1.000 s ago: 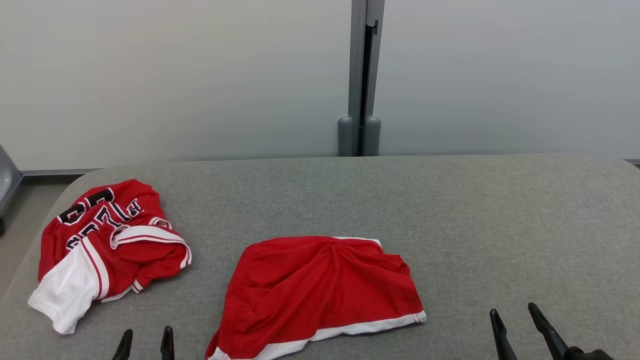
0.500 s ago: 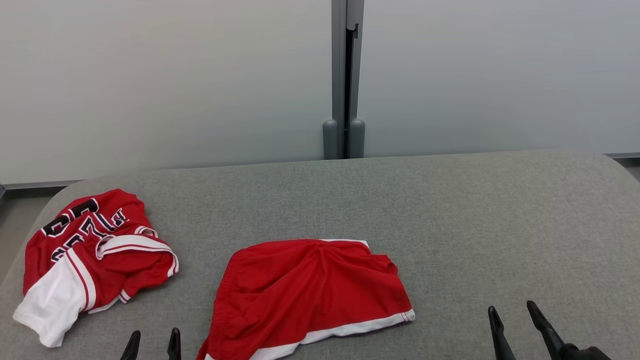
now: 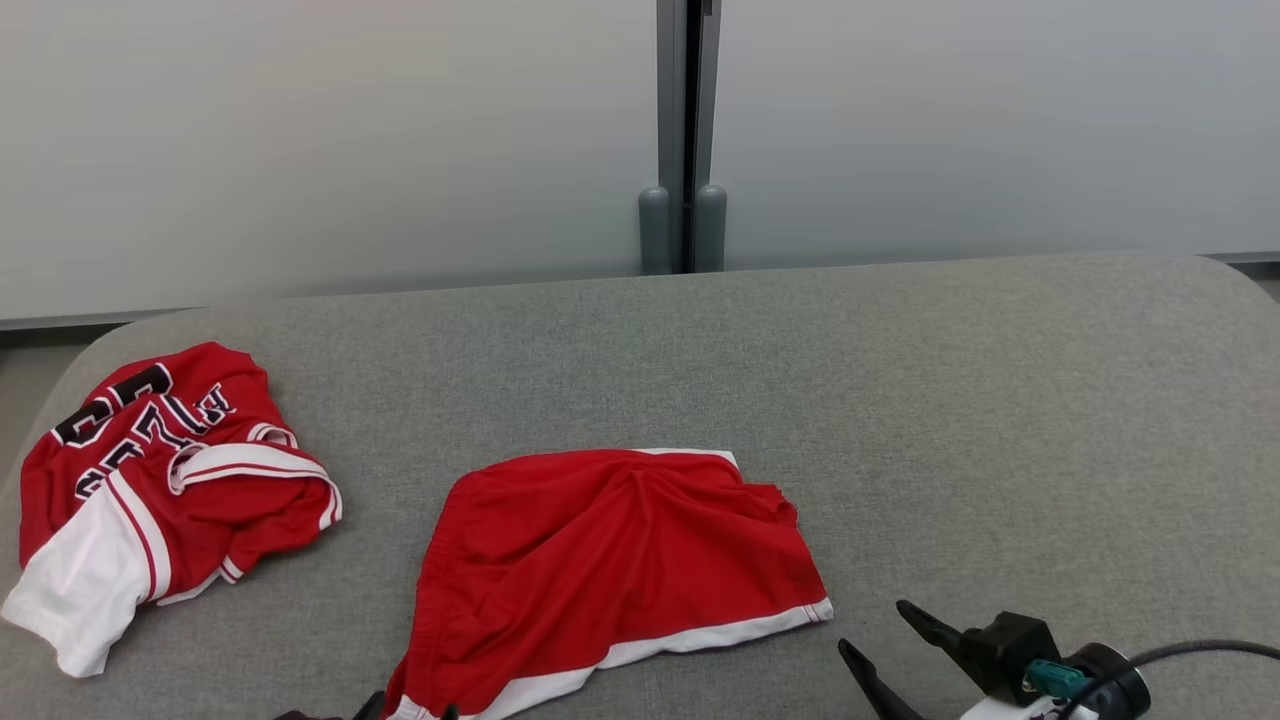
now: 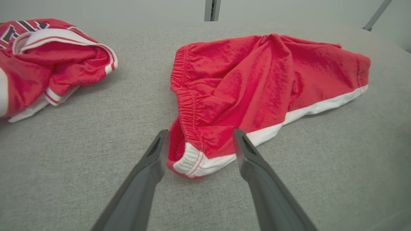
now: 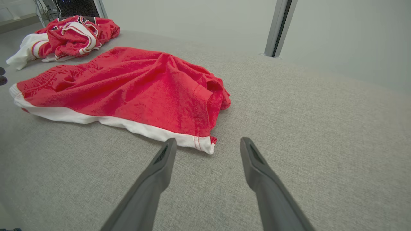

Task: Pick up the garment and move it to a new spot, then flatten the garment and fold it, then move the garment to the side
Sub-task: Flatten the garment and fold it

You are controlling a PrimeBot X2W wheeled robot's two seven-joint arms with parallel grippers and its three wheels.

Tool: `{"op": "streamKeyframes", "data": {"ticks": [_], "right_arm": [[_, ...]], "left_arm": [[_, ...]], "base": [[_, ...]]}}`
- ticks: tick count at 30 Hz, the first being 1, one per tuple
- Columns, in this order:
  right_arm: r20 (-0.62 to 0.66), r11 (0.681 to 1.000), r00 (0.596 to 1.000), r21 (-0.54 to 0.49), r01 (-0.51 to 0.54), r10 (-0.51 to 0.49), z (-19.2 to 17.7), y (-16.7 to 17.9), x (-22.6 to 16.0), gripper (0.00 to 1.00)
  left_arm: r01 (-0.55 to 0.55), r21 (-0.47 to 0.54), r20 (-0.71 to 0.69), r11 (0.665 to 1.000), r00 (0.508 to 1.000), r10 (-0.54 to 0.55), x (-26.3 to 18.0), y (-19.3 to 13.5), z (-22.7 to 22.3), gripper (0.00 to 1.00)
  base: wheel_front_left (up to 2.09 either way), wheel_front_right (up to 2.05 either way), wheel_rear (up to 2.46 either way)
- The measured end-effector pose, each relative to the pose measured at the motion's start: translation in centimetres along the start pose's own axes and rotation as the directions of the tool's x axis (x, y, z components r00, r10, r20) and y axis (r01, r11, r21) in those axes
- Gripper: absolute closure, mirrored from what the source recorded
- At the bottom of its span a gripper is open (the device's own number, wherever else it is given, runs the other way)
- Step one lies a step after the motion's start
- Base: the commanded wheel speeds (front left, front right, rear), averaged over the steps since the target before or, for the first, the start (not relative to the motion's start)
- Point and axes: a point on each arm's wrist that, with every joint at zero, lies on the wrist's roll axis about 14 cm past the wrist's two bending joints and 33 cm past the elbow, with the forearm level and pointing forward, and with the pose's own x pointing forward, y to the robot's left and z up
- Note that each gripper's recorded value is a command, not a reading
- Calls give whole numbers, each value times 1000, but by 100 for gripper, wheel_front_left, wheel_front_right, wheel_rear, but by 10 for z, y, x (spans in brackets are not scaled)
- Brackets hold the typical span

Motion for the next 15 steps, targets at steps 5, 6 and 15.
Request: {"op": "streamKeyframes", "data": {"ticks": [5,6,15], "right_arm": [[-115,998,991,-6,-67,66,-18,8,11,0],[-128,997,989,-12,-75,73,-20,8,14,0],[-163,993,981,-20,-114,109,-25,7,37,0]], "left_arm": [[35,-44,-96,998,995,-39,-3,-12,-4,0],[35,-41,-102,999,994,-39,-3,-12,-2,0],[19,-53,-187,998,982,-29,-1,-4,-13,0]], "base": [[0,0,0],[0,0,0],[0,0,0]]}}
